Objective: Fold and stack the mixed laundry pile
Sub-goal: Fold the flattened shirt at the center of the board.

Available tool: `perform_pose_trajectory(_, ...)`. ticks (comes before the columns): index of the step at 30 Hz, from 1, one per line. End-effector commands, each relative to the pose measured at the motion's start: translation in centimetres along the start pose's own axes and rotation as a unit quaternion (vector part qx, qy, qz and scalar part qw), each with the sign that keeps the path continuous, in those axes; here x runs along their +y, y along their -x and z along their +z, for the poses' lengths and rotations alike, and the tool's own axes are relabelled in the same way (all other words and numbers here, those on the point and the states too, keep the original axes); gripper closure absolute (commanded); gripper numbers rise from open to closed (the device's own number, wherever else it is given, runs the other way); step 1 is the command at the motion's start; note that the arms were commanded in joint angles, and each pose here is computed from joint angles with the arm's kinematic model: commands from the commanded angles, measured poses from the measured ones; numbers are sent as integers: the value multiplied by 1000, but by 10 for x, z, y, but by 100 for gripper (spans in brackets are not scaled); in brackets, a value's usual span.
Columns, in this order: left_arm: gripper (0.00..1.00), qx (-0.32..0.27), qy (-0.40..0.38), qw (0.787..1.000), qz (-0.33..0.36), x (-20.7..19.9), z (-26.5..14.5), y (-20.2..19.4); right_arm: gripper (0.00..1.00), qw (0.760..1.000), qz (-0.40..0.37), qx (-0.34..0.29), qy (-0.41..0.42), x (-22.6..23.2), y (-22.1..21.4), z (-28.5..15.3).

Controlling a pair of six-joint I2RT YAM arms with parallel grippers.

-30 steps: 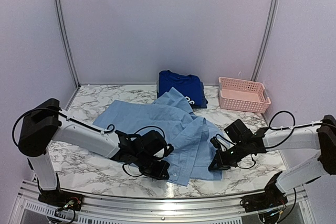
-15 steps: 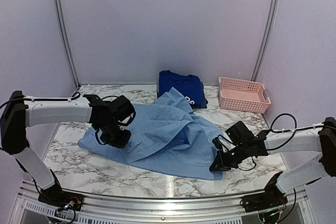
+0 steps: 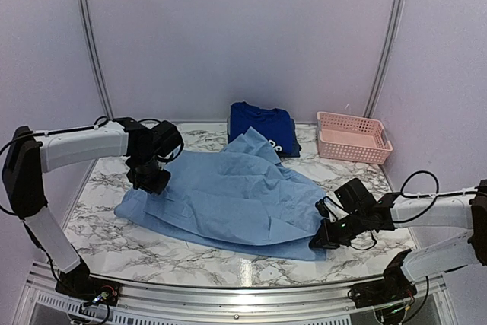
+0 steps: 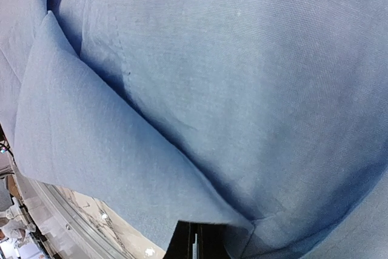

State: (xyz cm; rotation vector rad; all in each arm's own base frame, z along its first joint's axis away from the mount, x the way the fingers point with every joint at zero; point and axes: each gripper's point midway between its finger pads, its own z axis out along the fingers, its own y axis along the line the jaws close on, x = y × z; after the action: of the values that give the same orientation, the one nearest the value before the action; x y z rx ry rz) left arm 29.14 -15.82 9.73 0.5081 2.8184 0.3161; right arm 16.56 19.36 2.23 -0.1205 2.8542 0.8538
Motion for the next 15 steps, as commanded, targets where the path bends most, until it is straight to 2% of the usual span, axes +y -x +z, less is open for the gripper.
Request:
perform_pose_trajectory(1, 100, 32, 81, 996, 32, 39, 3, -2, 100, 998, 23, 14, -56, -26, -11, -2)
perform_pose_trajectory(6, 100, 31, 120, 992, 24, 60, 2, 11, 100, 998, 21, 7, -60, -27, -7, -6)
perform_pose_trajectory(14, 100, 85, 131, 987, 30, 65, 29, -12, 100, 999, 2, 0, -41, -16, 0, -13)
perform_pose_trajectory(15, 92, 90, 131, 987, 29, 64, 31, -15, 98, 1000, -8, 0, -26, -8, 1, -16)
